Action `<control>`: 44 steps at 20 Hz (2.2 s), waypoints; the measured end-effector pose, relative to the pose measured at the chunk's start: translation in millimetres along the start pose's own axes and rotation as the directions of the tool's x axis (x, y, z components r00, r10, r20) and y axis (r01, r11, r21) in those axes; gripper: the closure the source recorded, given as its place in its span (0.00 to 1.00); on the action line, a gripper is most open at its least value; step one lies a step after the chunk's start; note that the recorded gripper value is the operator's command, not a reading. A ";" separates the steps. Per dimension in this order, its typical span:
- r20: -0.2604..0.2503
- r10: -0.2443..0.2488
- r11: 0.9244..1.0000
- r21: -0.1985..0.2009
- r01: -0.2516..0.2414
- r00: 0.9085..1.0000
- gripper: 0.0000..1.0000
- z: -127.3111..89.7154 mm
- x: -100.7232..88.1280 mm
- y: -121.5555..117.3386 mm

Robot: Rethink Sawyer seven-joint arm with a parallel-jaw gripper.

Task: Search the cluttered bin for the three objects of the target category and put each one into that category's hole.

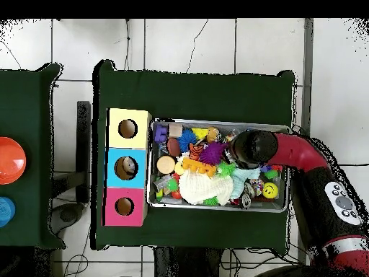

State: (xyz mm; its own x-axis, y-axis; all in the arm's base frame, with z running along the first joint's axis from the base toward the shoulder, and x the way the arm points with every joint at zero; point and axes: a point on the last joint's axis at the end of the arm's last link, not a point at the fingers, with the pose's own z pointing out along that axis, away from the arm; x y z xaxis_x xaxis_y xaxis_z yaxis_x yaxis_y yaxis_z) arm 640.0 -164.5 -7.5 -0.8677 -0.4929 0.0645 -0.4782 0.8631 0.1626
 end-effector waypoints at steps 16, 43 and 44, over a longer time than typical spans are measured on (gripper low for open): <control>0.038 -0.050 0.992 0.115 0.046 0.998 0.00 -26.7 -19.8 1.8; 0.118 -0.180 0.882 0.459 0.107 0.976 0.00 -93.9 -60.0 -20.8; 0.117 -0.175 0.879 0.466 0.102 0.978 0.00 -96.0 -57.4 -23.0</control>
State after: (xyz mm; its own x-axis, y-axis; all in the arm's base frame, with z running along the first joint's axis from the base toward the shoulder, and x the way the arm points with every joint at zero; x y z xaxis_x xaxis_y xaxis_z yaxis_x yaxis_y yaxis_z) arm 713.8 -166.7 79.6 -0.7805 -0.6200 -0.0805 -0.5719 0.7600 -0.3089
